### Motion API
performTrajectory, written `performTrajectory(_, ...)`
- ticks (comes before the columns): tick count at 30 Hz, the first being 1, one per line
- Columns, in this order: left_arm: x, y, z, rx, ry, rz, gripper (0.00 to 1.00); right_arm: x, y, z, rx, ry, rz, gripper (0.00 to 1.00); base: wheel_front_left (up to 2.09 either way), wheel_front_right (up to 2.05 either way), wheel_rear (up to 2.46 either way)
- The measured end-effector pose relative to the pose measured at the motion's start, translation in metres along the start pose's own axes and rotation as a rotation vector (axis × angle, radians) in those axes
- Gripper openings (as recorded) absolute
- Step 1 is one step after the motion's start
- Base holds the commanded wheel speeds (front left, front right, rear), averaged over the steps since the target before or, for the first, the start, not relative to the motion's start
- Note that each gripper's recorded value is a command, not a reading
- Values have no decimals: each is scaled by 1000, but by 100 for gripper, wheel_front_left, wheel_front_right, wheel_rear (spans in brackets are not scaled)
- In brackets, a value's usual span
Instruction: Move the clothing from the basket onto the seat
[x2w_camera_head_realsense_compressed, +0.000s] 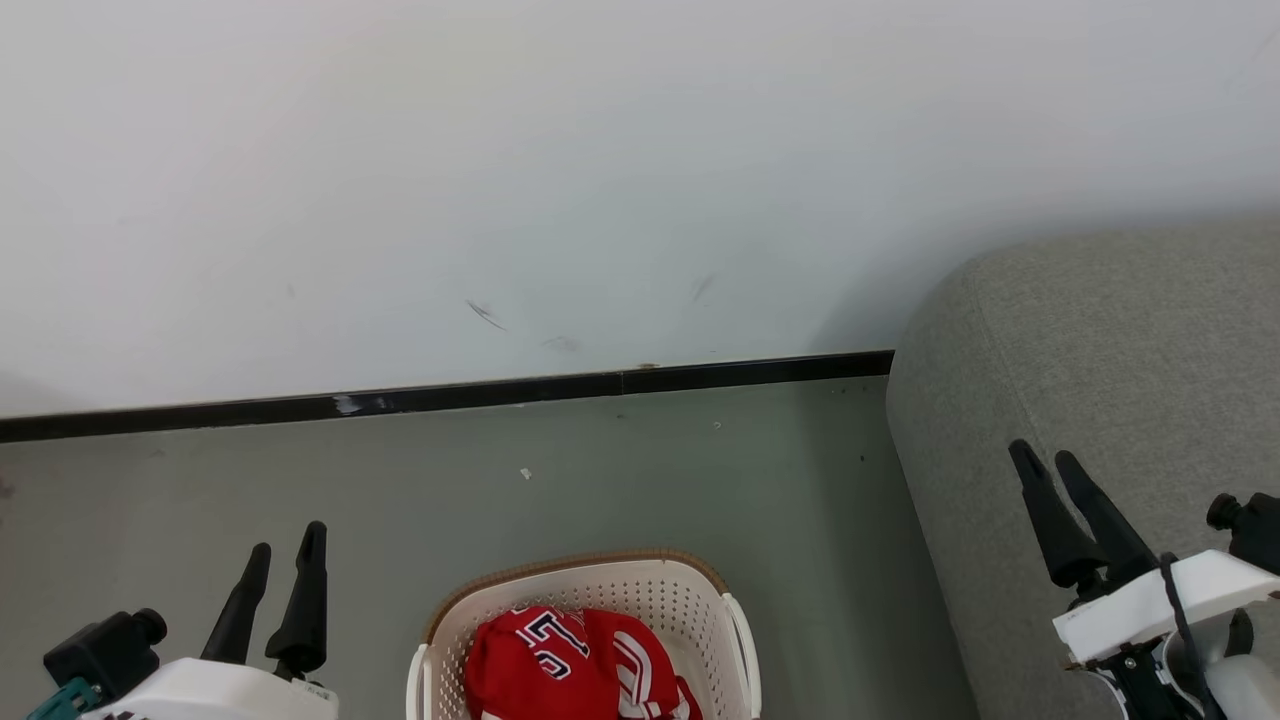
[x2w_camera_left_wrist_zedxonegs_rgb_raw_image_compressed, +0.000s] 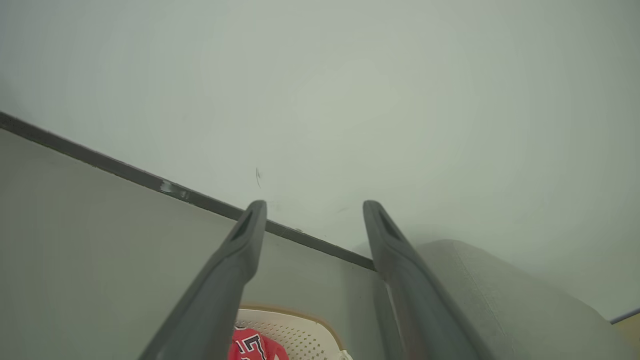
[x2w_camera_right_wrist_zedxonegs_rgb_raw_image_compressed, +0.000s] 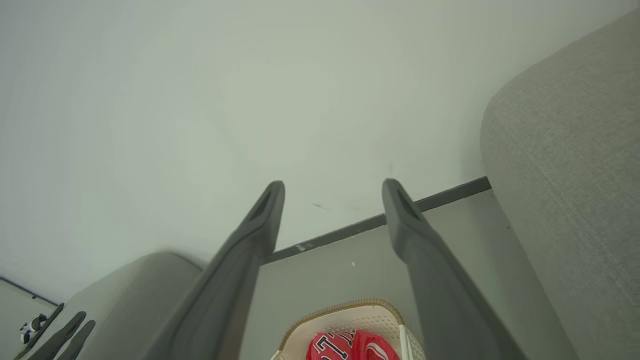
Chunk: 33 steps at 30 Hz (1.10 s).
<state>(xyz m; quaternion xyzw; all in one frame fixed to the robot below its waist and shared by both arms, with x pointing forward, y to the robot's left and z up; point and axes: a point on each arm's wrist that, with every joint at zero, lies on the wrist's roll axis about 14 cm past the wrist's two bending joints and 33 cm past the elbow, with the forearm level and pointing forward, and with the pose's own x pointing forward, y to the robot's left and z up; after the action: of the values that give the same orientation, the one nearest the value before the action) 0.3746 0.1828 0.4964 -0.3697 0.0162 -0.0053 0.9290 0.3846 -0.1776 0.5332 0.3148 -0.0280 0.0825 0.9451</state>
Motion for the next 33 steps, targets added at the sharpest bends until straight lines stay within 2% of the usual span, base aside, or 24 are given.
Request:
performTrajectory(11, 0, 0, 1, 236, -9, 1, 100, 1, 9, -4, -226, 6, 51, 100, 0, 0, 0)
performTrajectory(19, -1, -2, 4, 352, -40, 3, 100, 1, 14, -4, -379, -2, 77, 100, 0, 0, 0)
performTrajectory(33, 3, -16, 9, 525, -91, -53, 100, 3, 27, -4, -561, -34, 125, 100, 0, 0, 0)
